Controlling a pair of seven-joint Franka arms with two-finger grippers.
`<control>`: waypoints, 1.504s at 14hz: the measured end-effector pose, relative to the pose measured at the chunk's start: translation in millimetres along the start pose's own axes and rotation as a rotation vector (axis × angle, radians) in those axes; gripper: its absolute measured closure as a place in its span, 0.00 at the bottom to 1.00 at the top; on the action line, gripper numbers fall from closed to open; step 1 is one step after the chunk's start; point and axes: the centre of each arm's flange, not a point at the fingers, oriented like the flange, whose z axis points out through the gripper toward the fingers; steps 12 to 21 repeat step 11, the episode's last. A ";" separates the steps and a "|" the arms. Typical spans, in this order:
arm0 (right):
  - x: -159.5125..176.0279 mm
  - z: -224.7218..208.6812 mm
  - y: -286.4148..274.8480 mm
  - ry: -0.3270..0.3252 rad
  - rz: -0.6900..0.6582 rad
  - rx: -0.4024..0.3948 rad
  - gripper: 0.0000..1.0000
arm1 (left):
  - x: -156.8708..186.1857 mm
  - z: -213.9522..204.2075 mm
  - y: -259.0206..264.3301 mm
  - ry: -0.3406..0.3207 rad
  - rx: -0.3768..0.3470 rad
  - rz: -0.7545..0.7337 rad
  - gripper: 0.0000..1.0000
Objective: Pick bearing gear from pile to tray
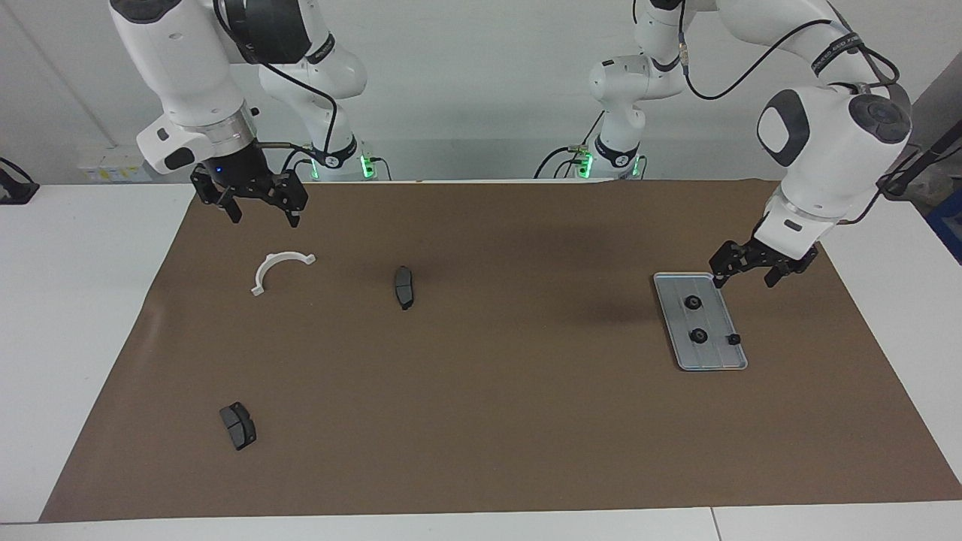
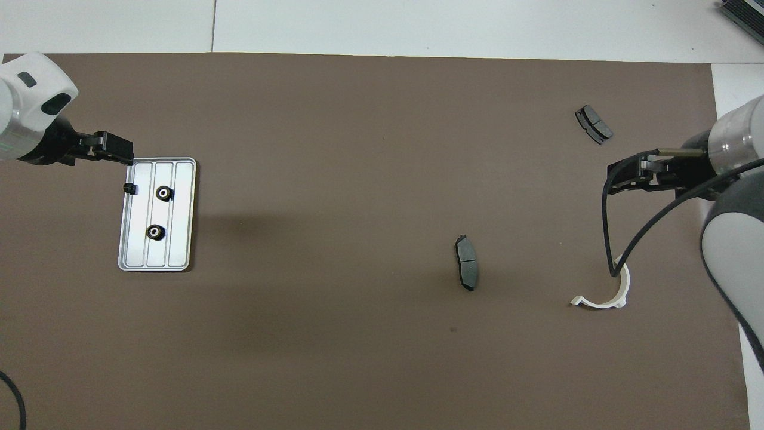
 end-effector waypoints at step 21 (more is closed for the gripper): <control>0.0 0.0 0.0 0.000 0.000 0.000 0.00 | -28.4 -73.0 9.3 0.070 0.012 0.010 0.00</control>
